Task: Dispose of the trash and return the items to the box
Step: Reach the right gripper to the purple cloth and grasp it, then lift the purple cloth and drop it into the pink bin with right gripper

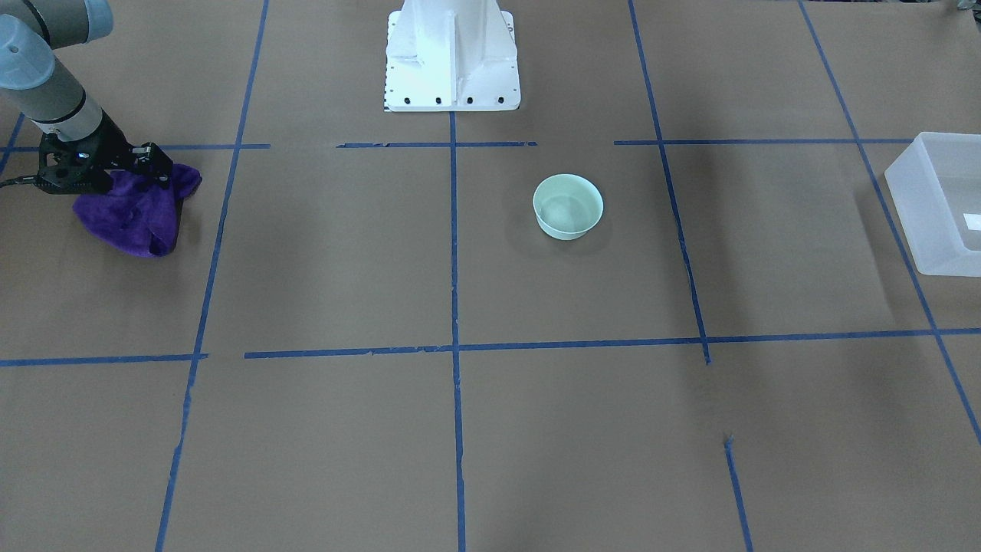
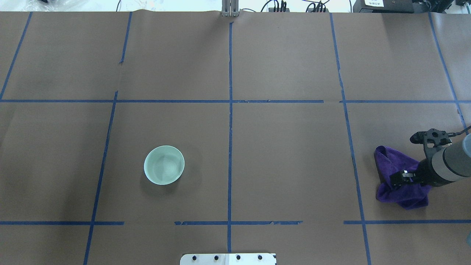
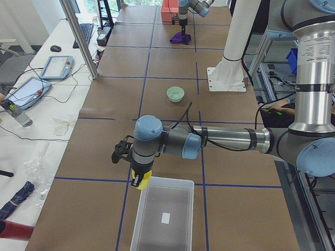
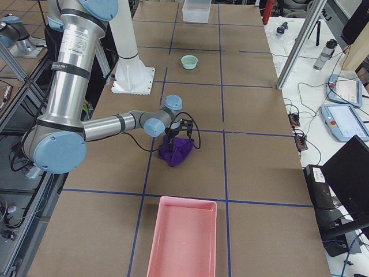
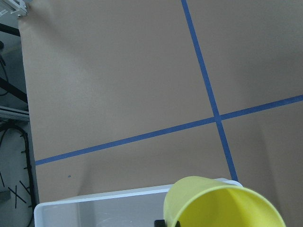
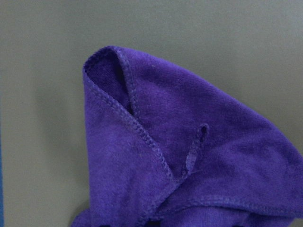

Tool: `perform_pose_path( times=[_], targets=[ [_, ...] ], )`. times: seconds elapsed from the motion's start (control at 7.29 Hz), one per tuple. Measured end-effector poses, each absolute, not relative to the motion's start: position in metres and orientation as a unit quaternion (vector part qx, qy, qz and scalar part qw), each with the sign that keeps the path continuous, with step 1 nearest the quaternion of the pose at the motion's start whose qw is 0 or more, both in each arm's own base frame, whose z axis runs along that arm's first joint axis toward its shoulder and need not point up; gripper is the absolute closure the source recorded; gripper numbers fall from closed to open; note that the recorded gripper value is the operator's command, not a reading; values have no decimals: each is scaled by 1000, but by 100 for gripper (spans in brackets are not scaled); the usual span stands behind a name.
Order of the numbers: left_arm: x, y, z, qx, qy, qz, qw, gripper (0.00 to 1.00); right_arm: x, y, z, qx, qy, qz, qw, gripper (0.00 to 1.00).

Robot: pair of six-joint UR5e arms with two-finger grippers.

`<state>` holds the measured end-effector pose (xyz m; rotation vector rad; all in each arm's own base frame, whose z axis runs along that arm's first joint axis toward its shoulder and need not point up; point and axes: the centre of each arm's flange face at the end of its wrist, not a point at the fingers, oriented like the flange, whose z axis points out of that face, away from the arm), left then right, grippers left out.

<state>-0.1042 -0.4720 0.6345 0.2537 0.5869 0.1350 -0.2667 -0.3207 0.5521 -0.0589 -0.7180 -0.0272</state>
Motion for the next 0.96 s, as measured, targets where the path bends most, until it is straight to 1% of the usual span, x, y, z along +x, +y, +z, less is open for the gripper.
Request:
perform_pose_path(
  times=[0.14,0.55,0.96],
  targets=[
    [-104,-474,647,116,290,64,948,100,-265,-320,554,-30,-350,-13,936,100],
    [-103,-474,666,105,293,60,948,100,-254,-314,552,-29,-349,-9,937,100],
    [-103,-472,680,92,296,52,949,100,-216,-319,522,-4,-368,16,930,100]
  ],
)
